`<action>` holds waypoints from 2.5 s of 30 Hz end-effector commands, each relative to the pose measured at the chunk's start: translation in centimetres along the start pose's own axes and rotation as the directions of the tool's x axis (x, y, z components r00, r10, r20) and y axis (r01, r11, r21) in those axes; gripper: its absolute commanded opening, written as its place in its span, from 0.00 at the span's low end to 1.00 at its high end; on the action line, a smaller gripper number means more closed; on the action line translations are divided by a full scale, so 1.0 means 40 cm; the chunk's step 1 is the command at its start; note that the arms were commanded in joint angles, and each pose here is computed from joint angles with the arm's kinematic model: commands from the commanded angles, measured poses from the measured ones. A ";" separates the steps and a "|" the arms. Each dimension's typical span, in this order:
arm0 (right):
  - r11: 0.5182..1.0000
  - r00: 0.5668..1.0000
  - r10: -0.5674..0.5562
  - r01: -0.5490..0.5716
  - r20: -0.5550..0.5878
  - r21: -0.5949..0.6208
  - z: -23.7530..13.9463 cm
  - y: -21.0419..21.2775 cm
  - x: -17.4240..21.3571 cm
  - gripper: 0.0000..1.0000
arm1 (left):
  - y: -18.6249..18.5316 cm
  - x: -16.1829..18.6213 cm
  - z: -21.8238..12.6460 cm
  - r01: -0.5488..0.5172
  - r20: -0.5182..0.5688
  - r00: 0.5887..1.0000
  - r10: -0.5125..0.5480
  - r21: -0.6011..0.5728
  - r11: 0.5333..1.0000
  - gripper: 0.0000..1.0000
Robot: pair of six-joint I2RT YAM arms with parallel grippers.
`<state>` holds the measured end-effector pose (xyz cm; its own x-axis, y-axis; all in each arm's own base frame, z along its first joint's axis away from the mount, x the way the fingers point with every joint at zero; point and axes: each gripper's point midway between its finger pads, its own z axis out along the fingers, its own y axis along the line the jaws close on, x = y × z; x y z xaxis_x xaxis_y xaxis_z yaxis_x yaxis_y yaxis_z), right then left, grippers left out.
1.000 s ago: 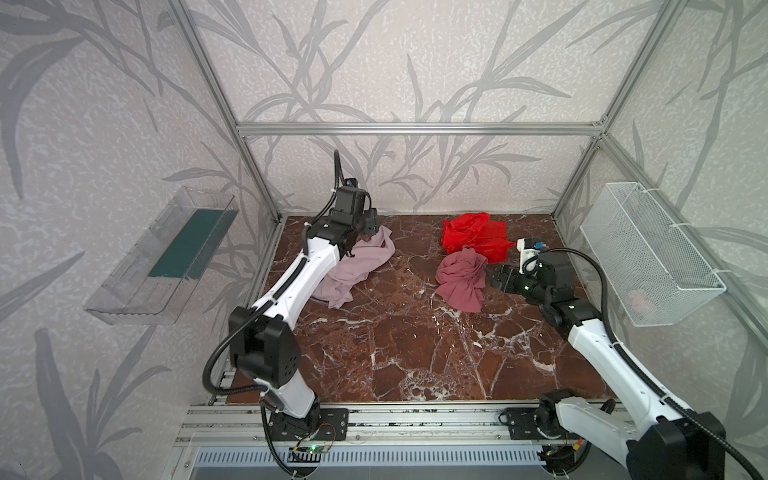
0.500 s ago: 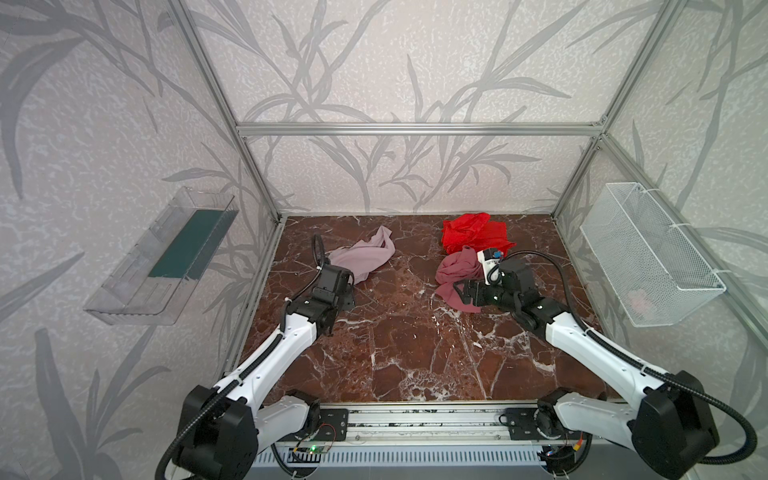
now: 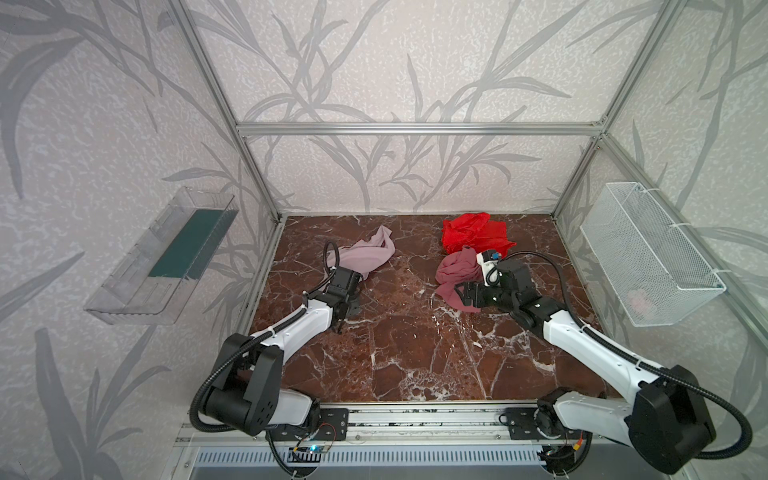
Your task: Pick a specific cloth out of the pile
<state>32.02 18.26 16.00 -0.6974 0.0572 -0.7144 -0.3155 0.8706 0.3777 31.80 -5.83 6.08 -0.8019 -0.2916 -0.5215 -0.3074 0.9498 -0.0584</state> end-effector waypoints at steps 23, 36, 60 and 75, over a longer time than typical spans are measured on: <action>1.000 1.000 -0.011 0.011 -0.002 -0.022 0.003 0.010 0.000 0.83 | 0.052 -0.028 0.079 0.010 -0.068 0.998 -0.019 -0.124 0.992 0.45; 0.999 1.000 -0.005 0.004 -0.007 -0.037 0.017 0.016 -0.002 0.83 | 0.088 -0.040 0.121 0.009 -0.093 0.995 -0.027 -0.188 0.982 0.36; 0.999 1.000 0.011 -0.010 0.015 -0.047 0.017 0.023 -0.020 0.83 | 0.087 -0.073 -0.135 0.044 0.088 0.995 -0.040 -0.036 0.998 0.00; 0.994 0.999 0.016 -0.012 0.032 -0.111 0.009 0.055 -0.039 0.83 | 0.135 -0.121 -0.421 0.097 0.265 0.959 -0.104 0.039 0.995 0.00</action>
<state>32.18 19.73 15.86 -0.7122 0.0671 -0.6988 -0.3489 0.8299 0.4353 26.31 -1.82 21.01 -0.6131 -0.3433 -0.7115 -0.3411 0.9274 -0.1535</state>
